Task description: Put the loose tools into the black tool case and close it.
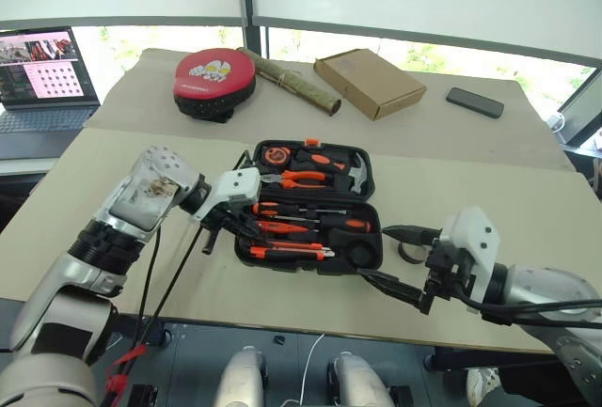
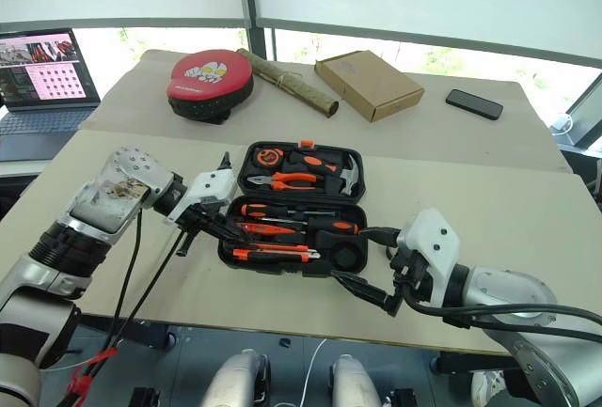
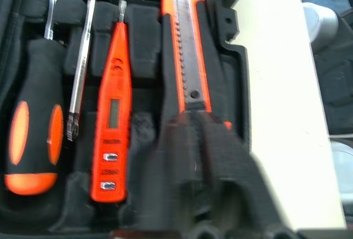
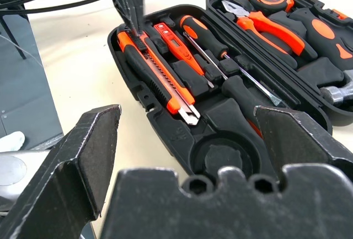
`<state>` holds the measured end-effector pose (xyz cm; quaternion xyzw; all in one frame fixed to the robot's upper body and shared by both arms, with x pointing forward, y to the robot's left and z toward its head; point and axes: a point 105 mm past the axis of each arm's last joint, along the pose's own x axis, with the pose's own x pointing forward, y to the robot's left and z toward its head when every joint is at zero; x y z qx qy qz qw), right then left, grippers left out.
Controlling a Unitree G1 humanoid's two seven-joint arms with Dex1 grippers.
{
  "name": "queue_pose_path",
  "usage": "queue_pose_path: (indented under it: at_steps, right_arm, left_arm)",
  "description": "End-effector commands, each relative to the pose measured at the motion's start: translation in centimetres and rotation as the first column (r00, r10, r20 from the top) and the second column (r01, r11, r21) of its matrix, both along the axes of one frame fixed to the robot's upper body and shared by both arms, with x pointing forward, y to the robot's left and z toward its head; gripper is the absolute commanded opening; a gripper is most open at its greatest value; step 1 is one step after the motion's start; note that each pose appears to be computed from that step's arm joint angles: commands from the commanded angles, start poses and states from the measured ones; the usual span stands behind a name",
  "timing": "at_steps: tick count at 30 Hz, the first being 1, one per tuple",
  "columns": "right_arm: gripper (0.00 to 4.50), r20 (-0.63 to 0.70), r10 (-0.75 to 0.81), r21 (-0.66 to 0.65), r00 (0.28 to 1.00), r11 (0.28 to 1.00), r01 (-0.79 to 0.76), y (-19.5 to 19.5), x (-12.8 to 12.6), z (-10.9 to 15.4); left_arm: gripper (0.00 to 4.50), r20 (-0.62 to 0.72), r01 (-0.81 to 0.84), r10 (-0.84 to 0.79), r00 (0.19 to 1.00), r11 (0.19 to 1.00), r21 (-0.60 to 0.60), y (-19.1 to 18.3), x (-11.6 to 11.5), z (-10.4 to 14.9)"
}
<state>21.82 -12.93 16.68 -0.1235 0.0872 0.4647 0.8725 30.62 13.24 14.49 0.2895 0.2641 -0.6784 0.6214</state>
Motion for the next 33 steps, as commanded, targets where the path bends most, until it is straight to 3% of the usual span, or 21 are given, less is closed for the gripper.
queue_pose_path:
  at_steps: [1, 7, 16, 21, 25, 33]
  right_arm:
    - [4.50, 0.030, -0.009, 0.013, 1.000, 1.000, 0.008, -0.1, 0.2, 0.8]
    - [4.50, 0.027, -0.015, 0.015, 1.000, 1.000, 0.014, -0.1, 0.1, 0.8]
    - [4.50, 0.029, -0.023, 0.020, 0.999, 1.000, 0.022, -0.3, 0.2, 0.9]
    - [4.50, 0.028, -0.019, 0.022, 0.999, 1.000, 0.018, -0.2, 0.2, 0.9]
    - [4.50, 0.027, -0.020, 0.023, 0.999, 1.000, 0.019, -0.2, 0.3, 0.9]
    - [4.50, 0.024, -0.012, 0.025, 1.000, 1.000, 0.012, 0.0, 0.4, 0.8]
  left_arm:
    - [0.06, 0.024, 0.044, -0.046, 0.999, 0.998, 0.047, -0.1, -0.3, -0.8]
    - [0.06, 0.080, 0.086, -0.099, 0.992, 0.984, 0.158, 0.3, -0.2, -3.4]
    - [0.06, 0.060, 0.082, -0.094, 0.994, 0.982, 0.171, 0.5, -0.3, -4.4]
    - [0.06, 0.039, 0.079, -0.083, 0.996, 0.993, 0.083, -0.3, -0.2, -2.2]
    - [0.06, 0.013, 0.097, -0.096, 0.995, 0.994, -0.056, -2.2, -0.4, 0.8]
    - [0.06, 0.145, 0.070, -0.067, 0.987, 0.997, -0.015, -5.4, 2.2, -1.8]
